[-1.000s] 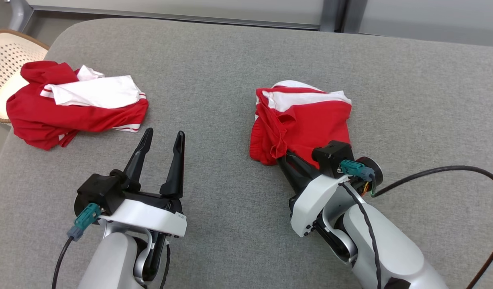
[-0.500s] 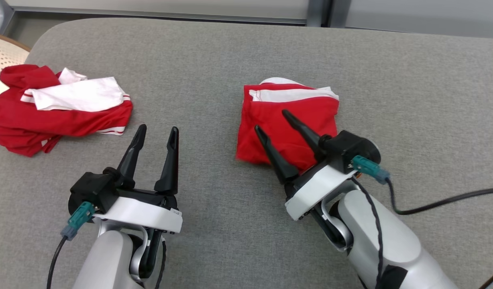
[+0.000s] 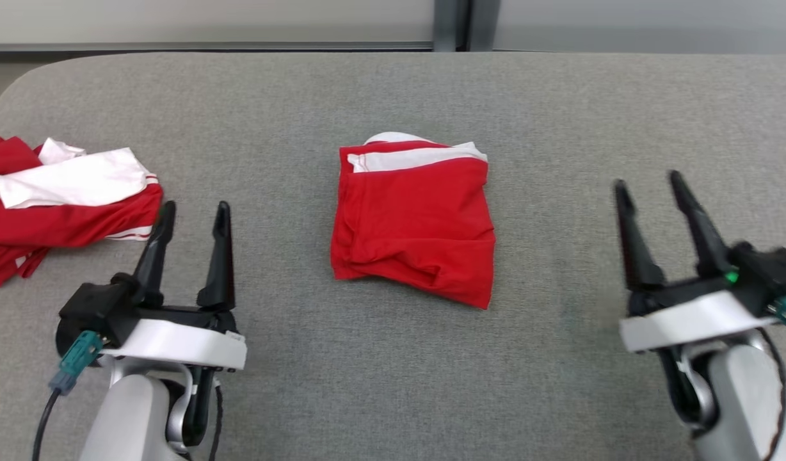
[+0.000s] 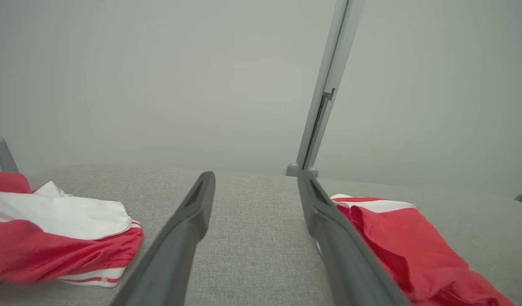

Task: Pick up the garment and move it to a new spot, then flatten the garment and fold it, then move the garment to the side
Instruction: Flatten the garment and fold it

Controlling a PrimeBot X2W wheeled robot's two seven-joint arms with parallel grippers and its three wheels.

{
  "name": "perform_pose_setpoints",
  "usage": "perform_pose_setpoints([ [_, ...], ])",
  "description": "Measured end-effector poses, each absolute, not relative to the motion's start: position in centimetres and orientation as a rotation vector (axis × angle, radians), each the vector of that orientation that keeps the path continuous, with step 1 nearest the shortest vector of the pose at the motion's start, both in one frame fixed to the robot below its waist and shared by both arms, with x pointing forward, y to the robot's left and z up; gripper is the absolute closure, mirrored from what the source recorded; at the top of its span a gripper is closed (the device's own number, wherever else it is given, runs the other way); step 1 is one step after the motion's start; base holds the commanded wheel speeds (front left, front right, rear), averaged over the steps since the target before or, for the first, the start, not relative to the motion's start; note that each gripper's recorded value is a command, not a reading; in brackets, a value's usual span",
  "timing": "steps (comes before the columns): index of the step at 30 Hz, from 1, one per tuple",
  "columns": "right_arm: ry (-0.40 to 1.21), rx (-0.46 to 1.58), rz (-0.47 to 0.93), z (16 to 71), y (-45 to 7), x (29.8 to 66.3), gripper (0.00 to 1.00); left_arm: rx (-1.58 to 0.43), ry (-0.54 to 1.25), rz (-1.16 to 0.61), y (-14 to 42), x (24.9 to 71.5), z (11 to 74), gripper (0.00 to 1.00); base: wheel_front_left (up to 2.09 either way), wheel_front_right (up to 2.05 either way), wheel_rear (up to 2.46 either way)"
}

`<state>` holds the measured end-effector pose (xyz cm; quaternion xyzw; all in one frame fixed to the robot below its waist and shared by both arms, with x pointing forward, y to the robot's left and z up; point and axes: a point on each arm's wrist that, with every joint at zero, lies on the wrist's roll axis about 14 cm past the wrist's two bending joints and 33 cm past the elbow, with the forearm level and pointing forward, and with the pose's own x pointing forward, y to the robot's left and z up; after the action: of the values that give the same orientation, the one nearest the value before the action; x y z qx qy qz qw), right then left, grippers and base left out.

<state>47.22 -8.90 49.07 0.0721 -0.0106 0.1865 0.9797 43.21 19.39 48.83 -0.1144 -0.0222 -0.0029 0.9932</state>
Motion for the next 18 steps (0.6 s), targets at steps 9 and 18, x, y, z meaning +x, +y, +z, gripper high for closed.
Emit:
perform_pose_setpoints([
  [9,-0.016,0.098,0.236,50.4,-13.9,43.9,0.0,-0.214,-0.045,0.01,20.0,42.0,49.1,0.0,0.0,0.0,0.0],
  [18,0.0,0.09,0.209,51.5,-15.0,39.9,0.0,-0.202,-0.022,0.0,19.8,38.9,49.2,0.0,0.0,0.0,0.0],
])
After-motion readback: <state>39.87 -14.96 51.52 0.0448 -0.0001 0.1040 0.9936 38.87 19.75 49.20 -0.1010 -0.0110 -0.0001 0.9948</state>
